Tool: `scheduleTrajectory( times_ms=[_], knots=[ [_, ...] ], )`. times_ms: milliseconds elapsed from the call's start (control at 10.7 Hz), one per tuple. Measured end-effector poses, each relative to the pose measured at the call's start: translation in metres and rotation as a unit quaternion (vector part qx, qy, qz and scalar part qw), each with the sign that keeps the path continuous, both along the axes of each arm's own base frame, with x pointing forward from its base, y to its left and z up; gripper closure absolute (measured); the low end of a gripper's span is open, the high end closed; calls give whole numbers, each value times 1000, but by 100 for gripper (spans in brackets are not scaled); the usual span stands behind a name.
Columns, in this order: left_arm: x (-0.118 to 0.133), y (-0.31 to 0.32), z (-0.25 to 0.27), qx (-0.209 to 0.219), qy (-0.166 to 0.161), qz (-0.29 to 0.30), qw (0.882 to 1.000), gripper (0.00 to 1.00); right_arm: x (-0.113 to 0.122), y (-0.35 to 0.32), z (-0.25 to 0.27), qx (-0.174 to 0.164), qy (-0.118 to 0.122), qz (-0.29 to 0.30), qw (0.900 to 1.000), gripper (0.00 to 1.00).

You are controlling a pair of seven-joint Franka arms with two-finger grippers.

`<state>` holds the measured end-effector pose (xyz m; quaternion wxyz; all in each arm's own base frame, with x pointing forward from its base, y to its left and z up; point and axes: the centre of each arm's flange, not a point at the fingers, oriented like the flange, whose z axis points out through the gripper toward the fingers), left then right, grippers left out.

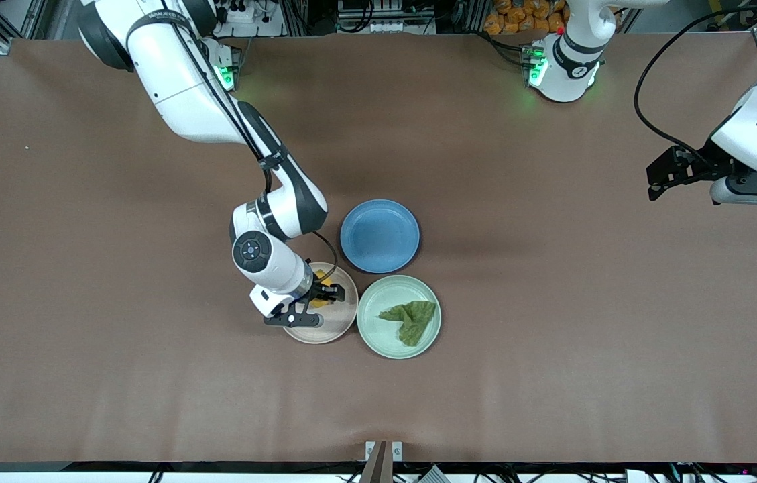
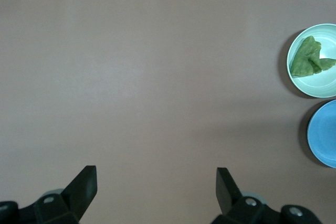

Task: Place lemon and lettuce in plates
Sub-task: 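Carry the lemon over the beige plate with the right gripper, then lower the lemon onto the beige plate and open the right gripper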

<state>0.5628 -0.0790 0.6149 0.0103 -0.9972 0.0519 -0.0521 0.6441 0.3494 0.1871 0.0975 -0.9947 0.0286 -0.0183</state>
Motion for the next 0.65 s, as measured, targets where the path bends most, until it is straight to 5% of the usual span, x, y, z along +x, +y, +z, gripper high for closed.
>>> scheduleTrajectory(
  times_ms=[281,561,655],
  knots=[
    [-1,0,6,-3,-5,0,1000,0,1,-1,0,-1,-1,-1,1000,33],
    [-1,0,12,-4,-11,1,1000,0,4,-5,2,-1,-4,-4,1000,0],
    [-1,0,12,-4,-11,1,1000,0,5,-5,3,-1,-4,-5,1000,0]
  ],
)
